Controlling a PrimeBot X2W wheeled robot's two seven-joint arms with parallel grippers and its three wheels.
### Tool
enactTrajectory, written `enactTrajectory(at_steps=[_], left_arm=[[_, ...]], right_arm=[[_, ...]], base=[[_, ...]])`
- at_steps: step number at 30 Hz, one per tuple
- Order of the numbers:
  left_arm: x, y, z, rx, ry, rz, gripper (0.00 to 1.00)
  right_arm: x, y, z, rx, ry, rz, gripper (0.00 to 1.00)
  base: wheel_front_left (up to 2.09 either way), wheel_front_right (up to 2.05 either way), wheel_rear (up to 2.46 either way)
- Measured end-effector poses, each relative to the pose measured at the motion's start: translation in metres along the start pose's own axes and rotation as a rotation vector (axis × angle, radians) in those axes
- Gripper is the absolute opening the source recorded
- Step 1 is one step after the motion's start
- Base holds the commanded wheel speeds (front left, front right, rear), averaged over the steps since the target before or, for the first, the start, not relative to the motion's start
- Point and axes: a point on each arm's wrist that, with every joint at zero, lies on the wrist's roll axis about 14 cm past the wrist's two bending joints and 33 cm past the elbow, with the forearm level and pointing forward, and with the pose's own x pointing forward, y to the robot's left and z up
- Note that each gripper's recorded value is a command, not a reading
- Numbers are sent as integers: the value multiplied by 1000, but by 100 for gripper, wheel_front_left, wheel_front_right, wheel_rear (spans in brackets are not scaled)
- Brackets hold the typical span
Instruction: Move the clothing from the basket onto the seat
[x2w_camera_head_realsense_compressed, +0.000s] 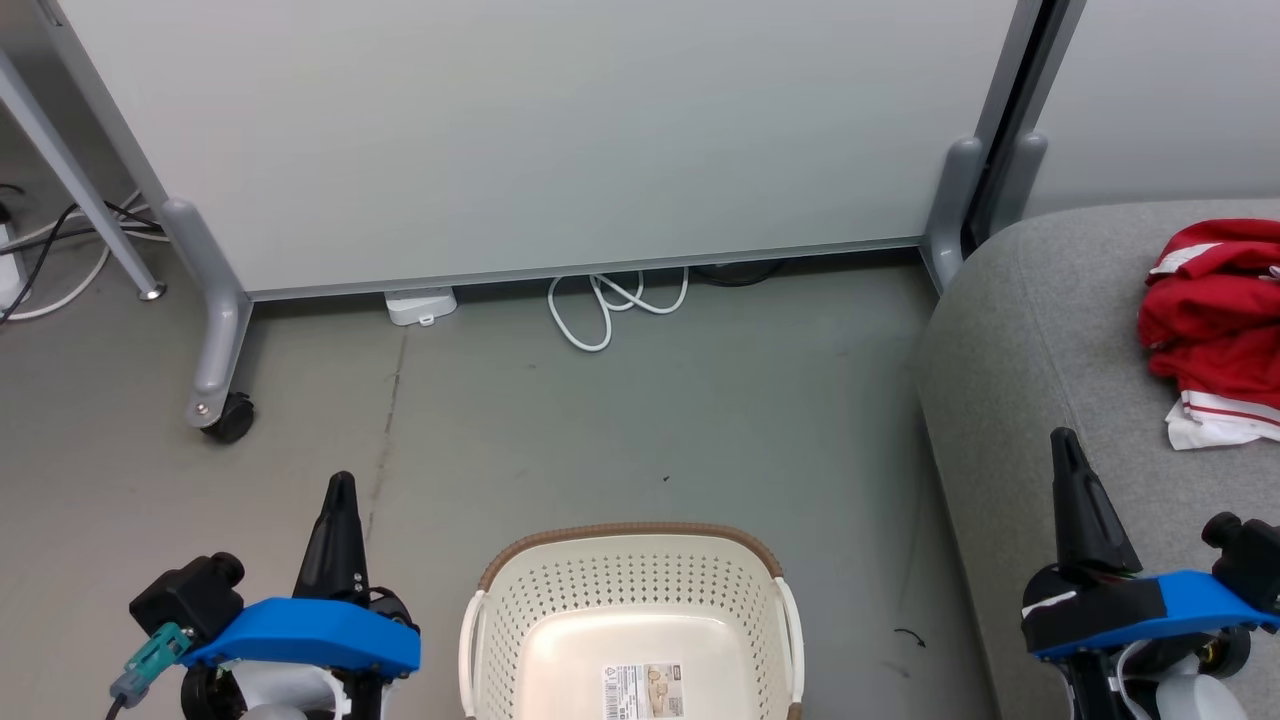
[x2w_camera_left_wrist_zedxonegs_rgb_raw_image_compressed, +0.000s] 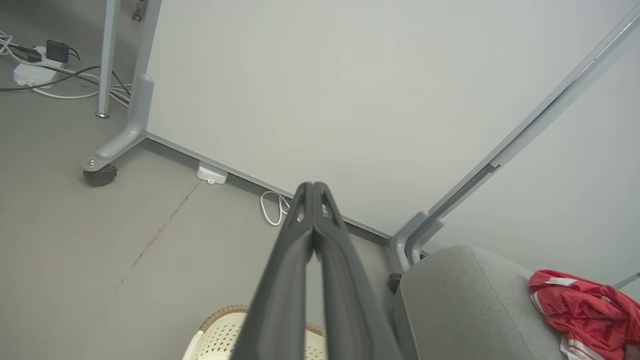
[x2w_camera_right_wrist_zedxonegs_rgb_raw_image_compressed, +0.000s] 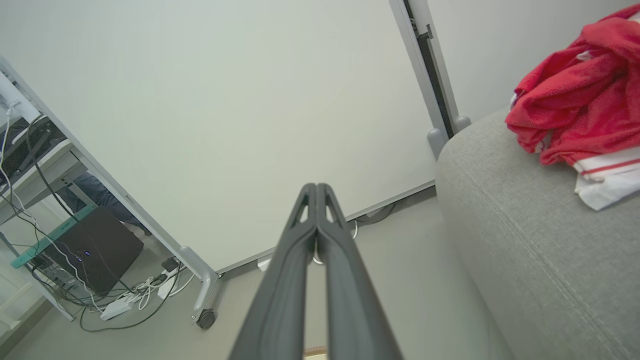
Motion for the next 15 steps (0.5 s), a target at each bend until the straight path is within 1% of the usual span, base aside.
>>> enactTrajectory(at_steps=[15], left_arm=[[1,5,4,-223,5,19,0]], right_arm=[[-3,-8,-2,228,20,-42,0]], base=[[0,0,0]])
